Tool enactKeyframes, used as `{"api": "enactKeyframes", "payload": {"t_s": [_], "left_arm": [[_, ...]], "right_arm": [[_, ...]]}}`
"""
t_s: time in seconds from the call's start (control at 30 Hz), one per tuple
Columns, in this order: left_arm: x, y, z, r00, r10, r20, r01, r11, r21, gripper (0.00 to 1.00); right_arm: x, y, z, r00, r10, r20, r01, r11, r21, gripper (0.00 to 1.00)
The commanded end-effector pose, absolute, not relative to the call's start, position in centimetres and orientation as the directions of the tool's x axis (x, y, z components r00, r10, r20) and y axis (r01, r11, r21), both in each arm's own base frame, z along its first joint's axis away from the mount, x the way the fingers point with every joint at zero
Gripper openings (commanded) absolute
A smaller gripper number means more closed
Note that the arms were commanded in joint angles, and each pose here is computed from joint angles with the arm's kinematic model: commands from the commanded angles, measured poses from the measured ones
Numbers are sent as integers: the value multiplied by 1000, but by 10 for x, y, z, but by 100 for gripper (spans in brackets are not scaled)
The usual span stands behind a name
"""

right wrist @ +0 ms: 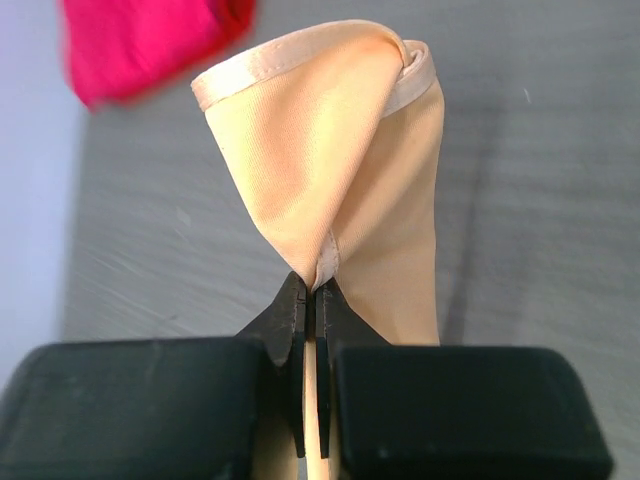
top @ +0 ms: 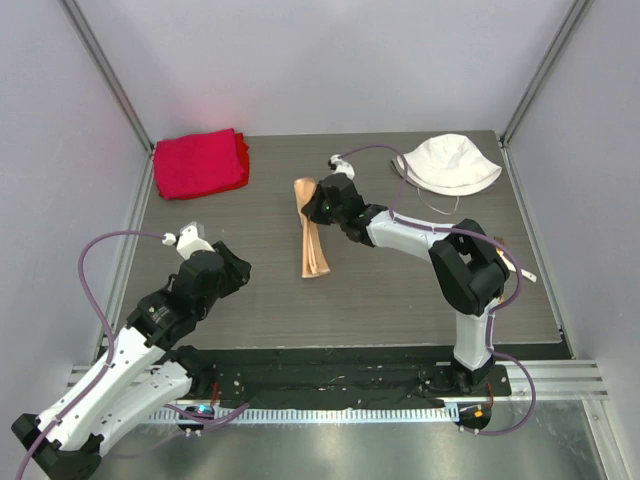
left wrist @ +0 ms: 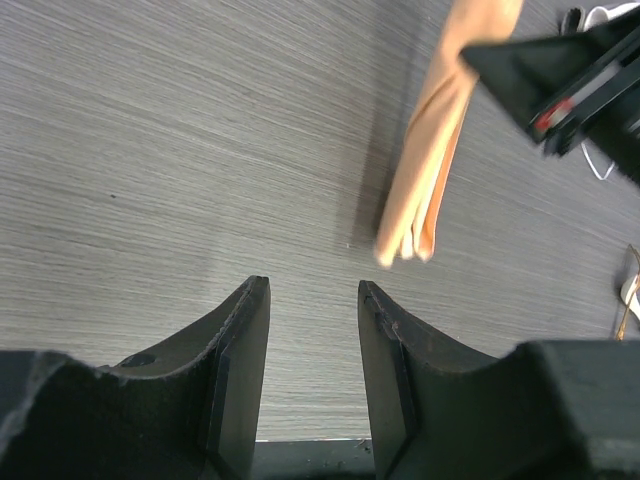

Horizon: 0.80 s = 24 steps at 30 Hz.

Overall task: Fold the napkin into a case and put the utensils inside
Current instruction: Turn over the smaller rectangle-folded napkin at the center of the board.

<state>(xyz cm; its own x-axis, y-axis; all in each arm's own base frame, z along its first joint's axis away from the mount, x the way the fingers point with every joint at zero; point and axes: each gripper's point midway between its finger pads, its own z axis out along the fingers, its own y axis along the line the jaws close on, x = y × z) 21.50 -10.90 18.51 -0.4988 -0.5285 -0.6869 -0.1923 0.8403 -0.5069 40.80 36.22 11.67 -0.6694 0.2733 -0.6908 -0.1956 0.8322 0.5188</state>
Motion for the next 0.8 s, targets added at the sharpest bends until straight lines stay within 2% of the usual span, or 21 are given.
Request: {"api": "enactKeyframes", "payload": {"t_s": [0.0,0.07,0.13,0.17,0.4,0.6,0.77], "left_arm": [[221,-105,199,-464,-527,-712,-188,844,-501,44],[222,-105,199,-462,-524,-715,-186,846,-500,45],[223,-106,197,-468,-519,-715,-189,850,-493,44],[224,-107,198,-466,-519,-717,-186,849,-494,44],[230,-109,192,-475,-498,-726,-190,863,-468,45],[234,-116,190,-492,-487,-721,-179,868,-464,45],[235,-118,188,-496,-487,-719,-176,867,-466,45]], "right_arm": [[464,388,206,-522,602,-604,-248,570,783,1],[488,383,228,-475,704,-528,-259,462,848,1],[512,376,223,-456,762,-461,-250,388,887,1],[519,376,231,-453,801,-391,-244,311,919,1],[573,361,220,-356,916,-185,-232,105,967,1],[595,329,190,-296,948,-118,-197,60,979,1],[587,309,173,-286,952,-108,-173,59,983,1]]}}
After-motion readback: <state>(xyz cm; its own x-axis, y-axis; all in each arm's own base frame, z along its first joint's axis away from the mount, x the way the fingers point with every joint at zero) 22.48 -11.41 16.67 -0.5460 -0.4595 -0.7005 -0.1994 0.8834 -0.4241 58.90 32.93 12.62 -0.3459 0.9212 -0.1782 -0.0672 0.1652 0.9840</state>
